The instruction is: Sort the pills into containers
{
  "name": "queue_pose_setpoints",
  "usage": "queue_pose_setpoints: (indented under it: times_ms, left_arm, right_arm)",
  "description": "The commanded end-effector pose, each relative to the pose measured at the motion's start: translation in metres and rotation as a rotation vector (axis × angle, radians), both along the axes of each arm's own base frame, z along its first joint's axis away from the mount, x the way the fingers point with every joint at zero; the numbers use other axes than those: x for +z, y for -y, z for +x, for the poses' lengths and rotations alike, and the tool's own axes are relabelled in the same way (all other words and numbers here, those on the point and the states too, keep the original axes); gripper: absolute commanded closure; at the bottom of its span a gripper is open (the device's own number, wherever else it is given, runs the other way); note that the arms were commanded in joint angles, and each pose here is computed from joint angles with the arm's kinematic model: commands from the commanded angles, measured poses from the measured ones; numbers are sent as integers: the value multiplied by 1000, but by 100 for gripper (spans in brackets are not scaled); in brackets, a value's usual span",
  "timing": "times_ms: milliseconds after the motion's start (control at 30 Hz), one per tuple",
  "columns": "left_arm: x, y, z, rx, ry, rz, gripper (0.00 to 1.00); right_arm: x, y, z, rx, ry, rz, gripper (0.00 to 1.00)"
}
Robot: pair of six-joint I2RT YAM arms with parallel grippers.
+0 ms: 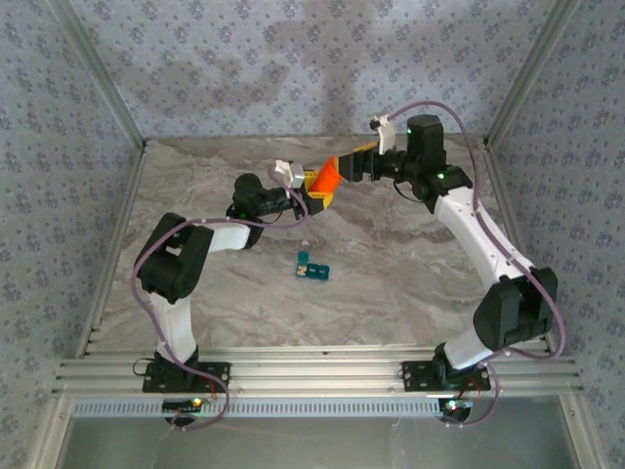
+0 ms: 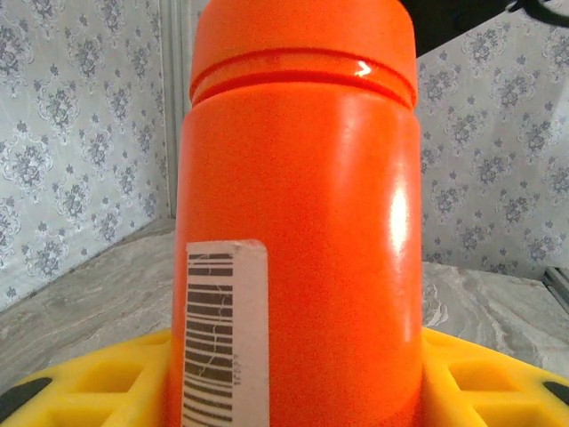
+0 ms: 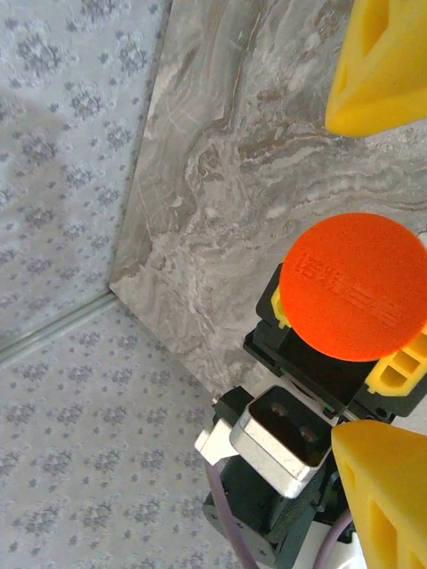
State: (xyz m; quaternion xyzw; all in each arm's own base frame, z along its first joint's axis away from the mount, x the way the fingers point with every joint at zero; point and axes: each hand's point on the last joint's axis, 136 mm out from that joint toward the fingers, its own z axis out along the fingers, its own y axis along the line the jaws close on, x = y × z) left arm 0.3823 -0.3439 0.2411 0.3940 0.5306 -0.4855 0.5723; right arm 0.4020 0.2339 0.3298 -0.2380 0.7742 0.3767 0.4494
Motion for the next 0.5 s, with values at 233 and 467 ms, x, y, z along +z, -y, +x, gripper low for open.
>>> queue_pose_setpoints:
  times_ms: [233,467]
  left_arm:
    - [27,-5,-2,-4,70,-51,100]
    - [28,-5,-3,-5,72,-57,100]
  right_arm:
    - [-9,-23,-1,104,-12,-44,23]
    - [-24,-24,3,96,-54,-57,42]
